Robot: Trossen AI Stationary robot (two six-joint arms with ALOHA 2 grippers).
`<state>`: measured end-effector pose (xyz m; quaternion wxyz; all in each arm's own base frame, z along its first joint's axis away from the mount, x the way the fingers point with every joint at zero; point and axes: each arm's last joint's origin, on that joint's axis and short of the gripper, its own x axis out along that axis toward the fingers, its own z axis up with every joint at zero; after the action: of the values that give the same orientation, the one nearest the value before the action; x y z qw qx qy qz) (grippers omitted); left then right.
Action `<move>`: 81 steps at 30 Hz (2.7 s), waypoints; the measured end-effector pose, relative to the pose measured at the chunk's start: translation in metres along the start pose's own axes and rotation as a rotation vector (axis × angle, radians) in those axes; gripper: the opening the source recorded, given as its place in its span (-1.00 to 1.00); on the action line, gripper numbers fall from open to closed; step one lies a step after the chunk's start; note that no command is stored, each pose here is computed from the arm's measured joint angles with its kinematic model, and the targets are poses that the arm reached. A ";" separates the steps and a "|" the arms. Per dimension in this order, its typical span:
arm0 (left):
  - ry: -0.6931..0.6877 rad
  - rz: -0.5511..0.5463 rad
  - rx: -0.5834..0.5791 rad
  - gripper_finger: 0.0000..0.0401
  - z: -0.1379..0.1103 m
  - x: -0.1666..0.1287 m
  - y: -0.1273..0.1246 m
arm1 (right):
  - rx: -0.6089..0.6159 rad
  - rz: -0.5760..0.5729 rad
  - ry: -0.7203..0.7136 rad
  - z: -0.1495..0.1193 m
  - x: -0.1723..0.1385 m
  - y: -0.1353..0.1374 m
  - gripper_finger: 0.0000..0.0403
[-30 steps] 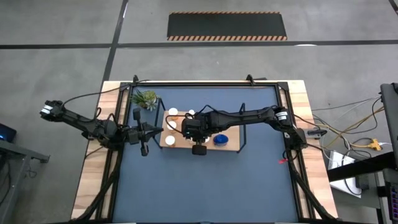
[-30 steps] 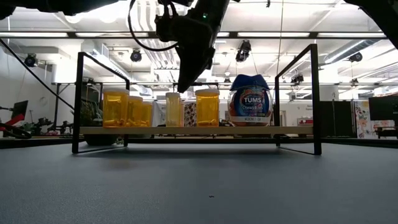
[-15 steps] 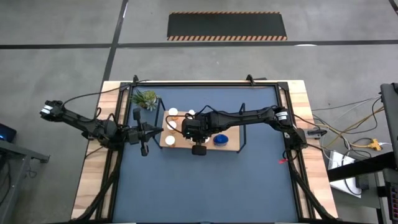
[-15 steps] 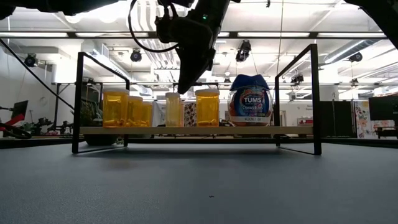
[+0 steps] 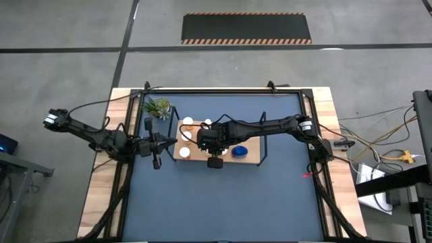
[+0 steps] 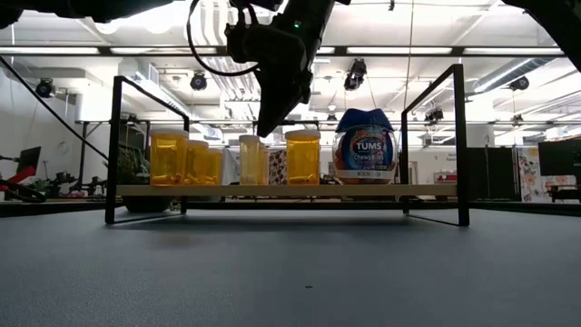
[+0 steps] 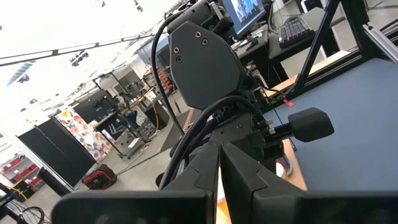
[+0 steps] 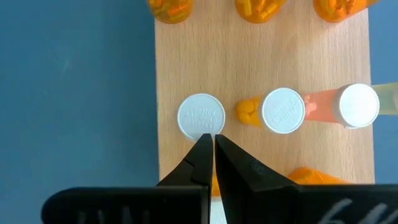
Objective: Pick and place medicine bottles onto shelf by color
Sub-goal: Adjust the bottom yellow pill bottle on the shelf, then return to Home Position
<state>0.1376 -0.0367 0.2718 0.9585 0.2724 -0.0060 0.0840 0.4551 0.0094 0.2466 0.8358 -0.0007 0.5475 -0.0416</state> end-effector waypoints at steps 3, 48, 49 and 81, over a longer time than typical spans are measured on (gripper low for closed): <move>0.001 0.001 0.000 -1.00 0.000 0.000 0.000 | -0.001 0.000 0.000 0.000 0.000 0.000 -0.96; 0.003 -0.003 0.002 -1.00 0.000 0.000 0.000 | -0.054 -0.155 -0.150 0.022 -0.023 -0.051 -0.96; 0.004 -0.003 0.001 -1.00 0.000 0.000 0.000 | -0.071 -0.148 -0.166 0.023 -0.024 -0.044 -0.96; -0.011 -0.437 -0.376 -1.00 -0.005 -0.020 -0.005 | -0.279 -0.032 -0.856 -0.172 -0.055 0.029 -0.96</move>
<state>0.1188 -0.0416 0.2639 0.9875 0.0854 0.0321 -0.1284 0.2774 0.0498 0.2266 0.9781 -0.1391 0.1528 0.0240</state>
